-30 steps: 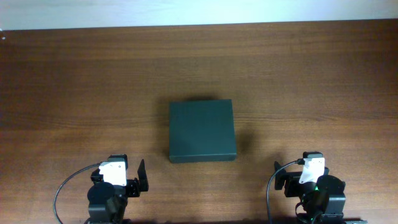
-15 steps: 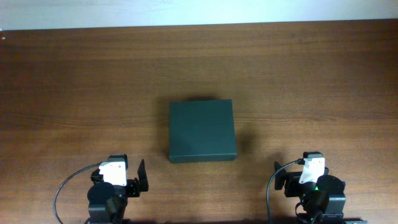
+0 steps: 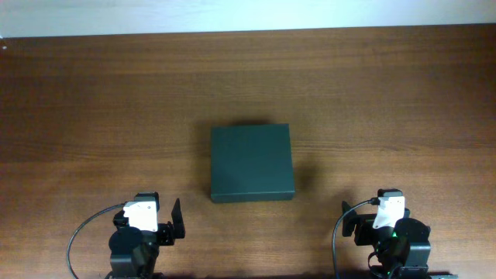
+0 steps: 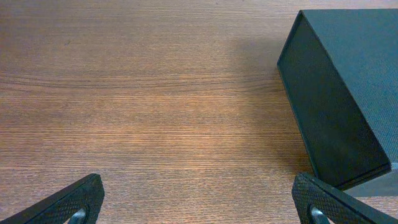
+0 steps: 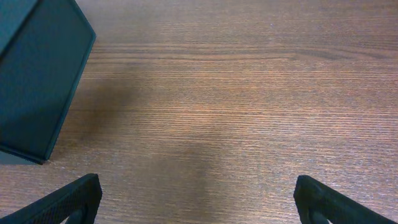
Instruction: Pack container
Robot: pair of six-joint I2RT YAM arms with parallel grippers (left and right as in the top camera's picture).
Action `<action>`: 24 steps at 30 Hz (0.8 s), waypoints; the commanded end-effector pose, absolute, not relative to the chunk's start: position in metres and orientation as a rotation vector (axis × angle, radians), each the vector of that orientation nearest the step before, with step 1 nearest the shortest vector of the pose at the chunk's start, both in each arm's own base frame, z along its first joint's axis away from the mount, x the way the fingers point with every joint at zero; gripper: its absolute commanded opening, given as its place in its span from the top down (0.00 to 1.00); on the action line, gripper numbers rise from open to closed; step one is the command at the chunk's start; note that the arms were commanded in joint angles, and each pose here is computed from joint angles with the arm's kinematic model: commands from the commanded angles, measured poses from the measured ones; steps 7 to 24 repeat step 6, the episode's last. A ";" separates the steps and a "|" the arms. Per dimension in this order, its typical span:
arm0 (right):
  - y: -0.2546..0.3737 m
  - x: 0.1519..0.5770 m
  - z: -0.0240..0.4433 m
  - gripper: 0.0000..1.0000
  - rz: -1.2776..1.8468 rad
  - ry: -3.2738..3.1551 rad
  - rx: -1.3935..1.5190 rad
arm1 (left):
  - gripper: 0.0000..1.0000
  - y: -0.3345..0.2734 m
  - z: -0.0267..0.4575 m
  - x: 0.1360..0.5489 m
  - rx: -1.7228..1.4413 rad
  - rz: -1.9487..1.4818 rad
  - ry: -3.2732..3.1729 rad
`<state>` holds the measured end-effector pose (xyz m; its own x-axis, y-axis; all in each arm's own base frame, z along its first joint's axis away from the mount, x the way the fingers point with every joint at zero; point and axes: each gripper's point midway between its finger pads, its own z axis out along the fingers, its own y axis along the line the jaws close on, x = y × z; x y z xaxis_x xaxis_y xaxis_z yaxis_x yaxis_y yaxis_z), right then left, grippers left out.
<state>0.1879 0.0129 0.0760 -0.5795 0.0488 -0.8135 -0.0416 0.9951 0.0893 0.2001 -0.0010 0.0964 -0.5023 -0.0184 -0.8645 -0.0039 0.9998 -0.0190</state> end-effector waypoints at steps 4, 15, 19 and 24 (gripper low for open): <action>0.012 0.188 0.074 0.01 0.124 2.181 0.021 | 0.01 0.002 0.094 0.200 -0.007 0.008 2.095; 0.012 0.188 0.074 0.01 0.124 2.181 0.021 | 0.01 0.002 0.094 0.200 -0.007 0.008 2.095; 0.012 0.188 0.074 0.01 0.124 2.181 0.021 | 0.01 0.002 0.094 0.200 -0.007 0.008 2.095; 0.012 0.188 0.074 0.01 0.124 2.181 0.021 | 0.01 0.002 0.094 0.200 -0.007 0.008 2.095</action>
